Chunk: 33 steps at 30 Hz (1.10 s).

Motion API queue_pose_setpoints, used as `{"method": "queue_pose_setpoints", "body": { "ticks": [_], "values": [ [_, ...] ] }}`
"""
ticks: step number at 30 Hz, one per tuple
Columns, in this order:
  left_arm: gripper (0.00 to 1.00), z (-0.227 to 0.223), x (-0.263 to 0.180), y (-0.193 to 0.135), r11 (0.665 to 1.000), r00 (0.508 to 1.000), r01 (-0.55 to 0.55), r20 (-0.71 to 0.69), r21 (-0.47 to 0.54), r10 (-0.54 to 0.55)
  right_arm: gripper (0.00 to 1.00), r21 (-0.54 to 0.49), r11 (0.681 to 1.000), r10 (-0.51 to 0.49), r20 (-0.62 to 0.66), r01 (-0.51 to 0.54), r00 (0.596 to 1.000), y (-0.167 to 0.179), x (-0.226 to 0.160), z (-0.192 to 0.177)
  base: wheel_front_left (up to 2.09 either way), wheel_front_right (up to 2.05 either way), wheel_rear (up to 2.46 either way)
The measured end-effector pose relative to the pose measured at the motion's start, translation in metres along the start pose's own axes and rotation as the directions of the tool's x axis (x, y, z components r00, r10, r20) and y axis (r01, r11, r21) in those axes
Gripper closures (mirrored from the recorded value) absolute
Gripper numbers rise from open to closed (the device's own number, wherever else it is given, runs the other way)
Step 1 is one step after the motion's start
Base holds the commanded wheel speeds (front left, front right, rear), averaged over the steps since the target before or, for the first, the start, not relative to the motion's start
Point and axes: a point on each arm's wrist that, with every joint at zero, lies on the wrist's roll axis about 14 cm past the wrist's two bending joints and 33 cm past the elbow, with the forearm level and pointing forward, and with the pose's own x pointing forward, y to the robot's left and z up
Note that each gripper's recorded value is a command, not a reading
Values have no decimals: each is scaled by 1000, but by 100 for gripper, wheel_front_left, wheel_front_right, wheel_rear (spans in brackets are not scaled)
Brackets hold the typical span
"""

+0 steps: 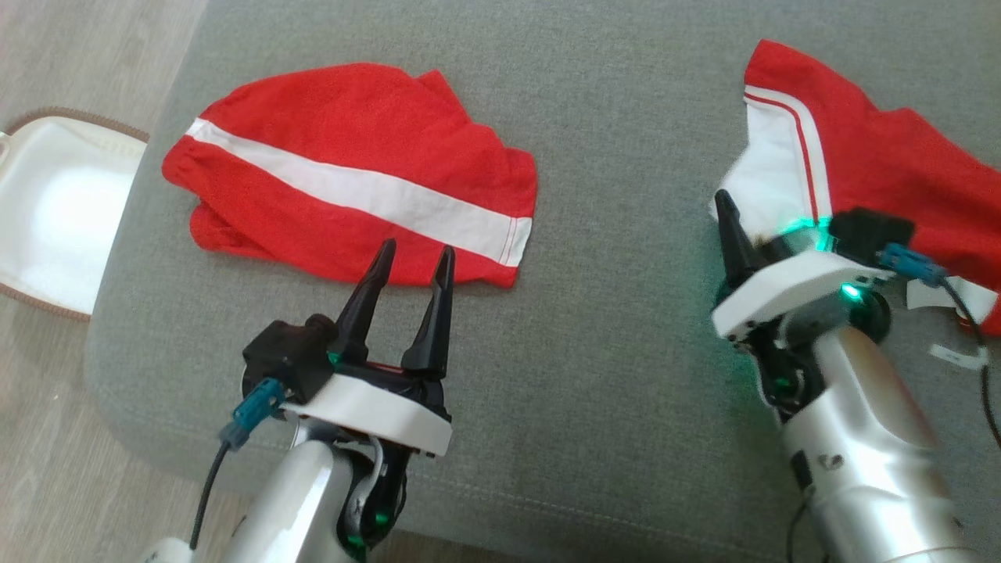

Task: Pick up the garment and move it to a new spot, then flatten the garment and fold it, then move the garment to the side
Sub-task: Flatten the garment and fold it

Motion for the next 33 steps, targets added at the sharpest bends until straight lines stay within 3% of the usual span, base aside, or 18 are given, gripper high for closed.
{"method": "queue_pose_setpoints", "body": {
  "ticks": [8, 12, 16, 20, 27, 33],
  "values": [
    [0, 12, -4, -10, 1000, 999, 29, 33, 1, -29, 100, -153, 969, 208, 76, -195, 975, 73, -15, 23, 0, 0, 0],
    [0, 15, -9, -17, 999, 998, 47, 45, 5, -48, 100, -122, 953, 293, 118, -278, 949, 105, -33, 41, 0, 0, 0],
    [0, 11, -11, -23, 998, 997, 62, 36, -4, -62, 100, -167, 944, 309, 154, -283, 939, 112, -43, 65, 0, 0, 0],
    [0, 7, -8, -22, 998, 998, 59, 26, -9, -59, 100, -223, 950, 259, 176, -218, 950, 92, -35, 99, 0, 0, 0],
    [0, -9, 0, -19, 998, 998, 56, -22, -14, -56, 100, -266, 964, 82, 251, -12, 964, 13, -18, 192, 0, 0, 0],
    [0, -18, 15, -8, 999, 998, 42, -45, -15, -43, 100, -319, 931, -97, 247, 175, 964, -58, 0, 256, 0, 0, 0]
  ]
}}
